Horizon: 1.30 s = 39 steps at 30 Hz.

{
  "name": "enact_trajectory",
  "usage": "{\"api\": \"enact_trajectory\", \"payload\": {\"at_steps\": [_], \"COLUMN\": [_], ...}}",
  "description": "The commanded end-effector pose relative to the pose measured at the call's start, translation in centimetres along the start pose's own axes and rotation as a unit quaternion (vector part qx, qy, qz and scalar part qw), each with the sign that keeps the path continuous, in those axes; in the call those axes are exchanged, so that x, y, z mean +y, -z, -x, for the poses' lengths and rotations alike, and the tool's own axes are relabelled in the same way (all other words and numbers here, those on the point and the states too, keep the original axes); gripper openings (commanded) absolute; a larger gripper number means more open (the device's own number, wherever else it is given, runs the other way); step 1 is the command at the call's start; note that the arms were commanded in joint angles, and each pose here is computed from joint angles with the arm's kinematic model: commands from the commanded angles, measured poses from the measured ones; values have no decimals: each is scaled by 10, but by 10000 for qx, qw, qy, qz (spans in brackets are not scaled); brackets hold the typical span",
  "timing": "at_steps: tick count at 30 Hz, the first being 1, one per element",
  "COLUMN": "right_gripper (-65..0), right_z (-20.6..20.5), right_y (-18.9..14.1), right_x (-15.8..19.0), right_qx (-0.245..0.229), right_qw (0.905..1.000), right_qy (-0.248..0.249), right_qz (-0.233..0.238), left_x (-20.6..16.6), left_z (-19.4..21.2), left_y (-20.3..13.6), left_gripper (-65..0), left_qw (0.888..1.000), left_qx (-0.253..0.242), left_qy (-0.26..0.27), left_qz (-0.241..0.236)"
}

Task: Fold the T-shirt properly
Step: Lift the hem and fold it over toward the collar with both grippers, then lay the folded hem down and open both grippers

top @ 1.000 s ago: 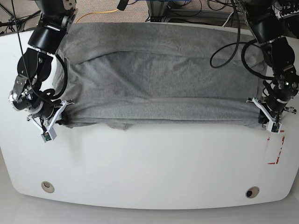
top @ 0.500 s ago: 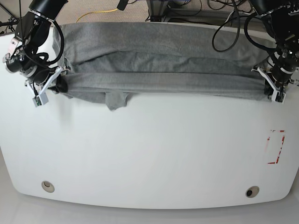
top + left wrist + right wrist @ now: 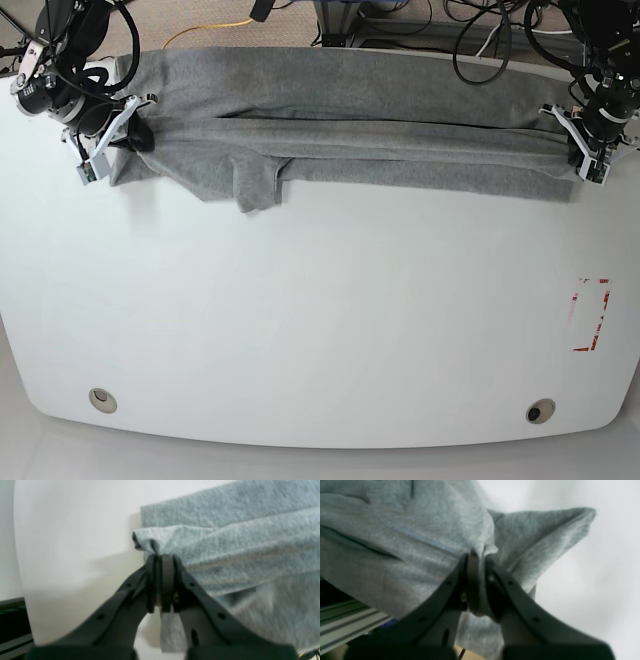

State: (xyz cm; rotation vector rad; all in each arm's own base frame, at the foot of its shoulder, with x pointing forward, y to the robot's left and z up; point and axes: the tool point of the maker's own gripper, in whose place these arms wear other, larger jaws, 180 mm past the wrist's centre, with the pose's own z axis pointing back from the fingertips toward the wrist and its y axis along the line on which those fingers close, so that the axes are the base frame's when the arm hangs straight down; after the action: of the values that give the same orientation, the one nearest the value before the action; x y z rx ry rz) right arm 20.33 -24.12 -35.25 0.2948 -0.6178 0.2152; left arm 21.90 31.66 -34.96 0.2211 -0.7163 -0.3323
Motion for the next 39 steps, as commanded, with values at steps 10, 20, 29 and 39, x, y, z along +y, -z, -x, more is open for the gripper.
{"api": "enact_trajectory", "payload": {"at_steps": [10, 20, 29, 39], "right_gripper": [-587, -392, -254, -125], "right_z": [19, 40, 15, -7], "right_y": [-6, -14, -41, -17], "right_x": [5, 2, -24, -67], "right_qx": [66, 49, -541, -257], "right_qw": [9998, 9977, 9928, 9872], "right_qy": [190, 647, 709, 677], "right_qz": [7, 183, 802, 1419], "left_x": [1, -8, -2, -14], "left_z": [22, 42, 27, 12], "left_y": [-10, -14, -21, -18], "left_gripper": [-650, -650, -511, -357], "left_qw": [9993, 9977, 9977, 9992], "left_qx": [355, 653, 620, 380], "left_qy": [116, 143, 278, 120], "left_qz": [-40, 90, -69, -48]}}
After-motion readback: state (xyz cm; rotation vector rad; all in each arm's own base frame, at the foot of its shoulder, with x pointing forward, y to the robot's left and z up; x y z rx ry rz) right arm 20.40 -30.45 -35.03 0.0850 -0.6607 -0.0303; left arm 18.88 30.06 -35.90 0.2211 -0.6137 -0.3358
